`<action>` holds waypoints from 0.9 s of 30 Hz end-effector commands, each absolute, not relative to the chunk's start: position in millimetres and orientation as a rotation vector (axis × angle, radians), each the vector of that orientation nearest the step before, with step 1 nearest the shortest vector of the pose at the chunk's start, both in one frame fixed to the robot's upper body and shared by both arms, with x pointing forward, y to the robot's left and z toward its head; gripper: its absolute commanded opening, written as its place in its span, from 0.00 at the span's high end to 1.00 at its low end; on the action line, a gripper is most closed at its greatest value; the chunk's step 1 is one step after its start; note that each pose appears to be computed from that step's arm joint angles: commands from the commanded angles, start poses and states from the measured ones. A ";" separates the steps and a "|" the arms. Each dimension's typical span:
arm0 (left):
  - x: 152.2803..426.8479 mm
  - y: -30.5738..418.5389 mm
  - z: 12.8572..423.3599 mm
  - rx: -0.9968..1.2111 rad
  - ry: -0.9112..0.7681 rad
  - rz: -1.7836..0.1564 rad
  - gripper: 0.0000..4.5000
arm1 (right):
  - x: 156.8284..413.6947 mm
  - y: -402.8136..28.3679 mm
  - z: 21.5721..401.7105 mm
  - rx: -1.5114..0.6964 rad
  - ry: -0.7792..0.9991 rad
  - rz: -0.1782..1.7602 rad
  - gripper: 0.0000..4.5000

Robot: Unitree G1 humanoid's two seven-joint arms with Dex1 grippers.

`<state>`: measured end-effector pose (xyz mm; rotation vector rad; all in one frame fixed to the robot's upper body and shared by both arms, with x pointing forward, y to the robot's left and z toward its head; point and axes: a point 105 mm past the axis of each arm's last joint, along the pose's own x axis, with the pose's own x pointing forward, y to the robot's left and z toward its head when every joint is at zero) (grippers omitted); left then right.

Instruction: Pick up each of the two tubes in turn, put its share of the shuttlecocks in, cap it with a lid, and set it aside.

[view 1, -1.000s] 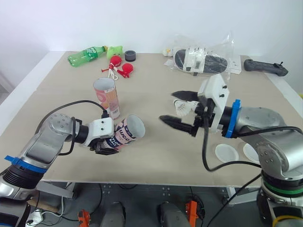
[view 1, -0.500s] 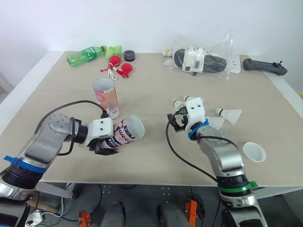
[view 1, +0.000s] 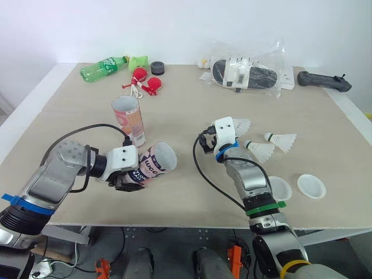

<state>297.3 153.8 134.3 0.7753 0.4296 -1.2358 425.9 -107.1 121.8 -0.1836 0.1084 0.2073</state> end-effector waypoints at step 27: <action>291.6 145.5 121.3 0.749 0.449 -1.269 0.30 | 376.3 -48.0 207.6 -0.111 -0.127 0.461 0.97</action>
